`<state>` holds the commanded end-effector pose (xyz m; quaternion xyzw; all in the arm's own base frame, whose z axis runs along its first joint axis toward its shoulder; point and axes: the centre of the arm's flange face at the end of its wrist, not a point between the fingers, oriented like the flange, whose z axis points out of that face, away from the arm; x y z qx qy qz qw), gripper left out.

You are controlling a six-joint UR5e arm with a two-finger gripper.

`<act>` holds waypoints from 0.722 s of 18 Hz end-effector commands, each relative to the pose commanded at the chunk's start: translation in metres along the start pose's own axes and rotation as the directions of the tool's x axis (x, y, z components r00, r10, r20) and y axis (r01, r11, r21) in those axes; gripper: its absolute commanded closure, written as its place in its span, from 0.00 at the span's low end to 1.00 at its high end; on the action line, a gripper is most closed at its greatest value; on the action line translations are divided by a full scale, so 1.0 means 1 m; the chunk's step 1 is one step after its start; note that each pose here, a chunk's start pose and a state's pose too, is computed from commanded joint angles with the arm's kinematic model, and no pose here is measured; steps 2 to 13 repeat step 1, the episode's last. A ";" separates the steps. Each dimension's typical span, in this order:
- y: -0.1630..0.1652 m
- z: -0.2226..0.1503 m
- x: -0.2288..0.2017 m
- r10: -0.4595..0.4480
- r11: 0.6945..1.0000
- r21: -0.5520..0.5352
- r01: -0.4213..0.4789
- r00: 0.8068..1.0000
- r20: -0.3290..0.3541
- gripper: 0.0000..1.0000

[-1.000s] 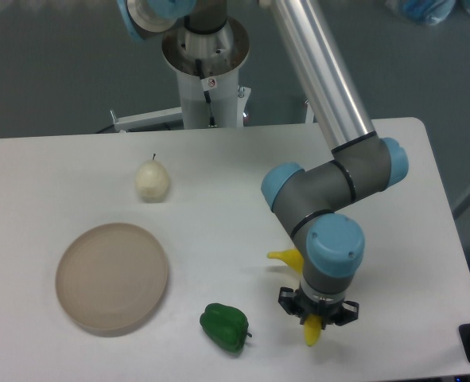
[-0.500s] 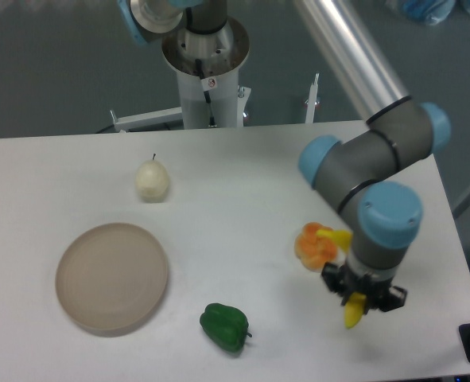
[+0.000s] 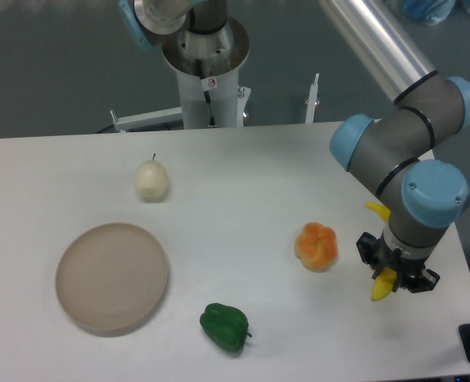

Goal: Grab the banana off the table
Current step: 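Carry the held banana up and away past the orange object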

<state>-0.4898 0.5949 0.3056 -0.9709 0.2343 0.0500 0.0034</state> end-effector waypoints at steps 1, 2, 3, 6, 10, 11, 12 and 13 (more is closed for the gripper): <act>0.000 0.000 0.000 0.000 1.000 0.000 0.000 1.000 0.000 0.79; 0.000 0.000 0.000 0.000 1.000 0.000 0.000 1.000 0.000 0.79; 0.000 0.000 0.000 0.000 1.000 0.000 0.000 1.000 0.000 0.79; 0.000 0.000 0.000 0.000 1.000 0.000 0.000 1.000 0.000 0.79; 0.000 0.000 0.000 0.000 1.000 0.000 0.000 1.000 0.000 0.79; 0.000 0.000 0.000 0.000 1.000 0.000 0.000 1.000 0.000 0.79; 0.000 0.000 0.000 0.000 1.000 0.000 0.000 1.000 0.000 0.79; 0.000 0.000 0.000 0.000 1.000 0.000 0.000 1.000 0.000 0.79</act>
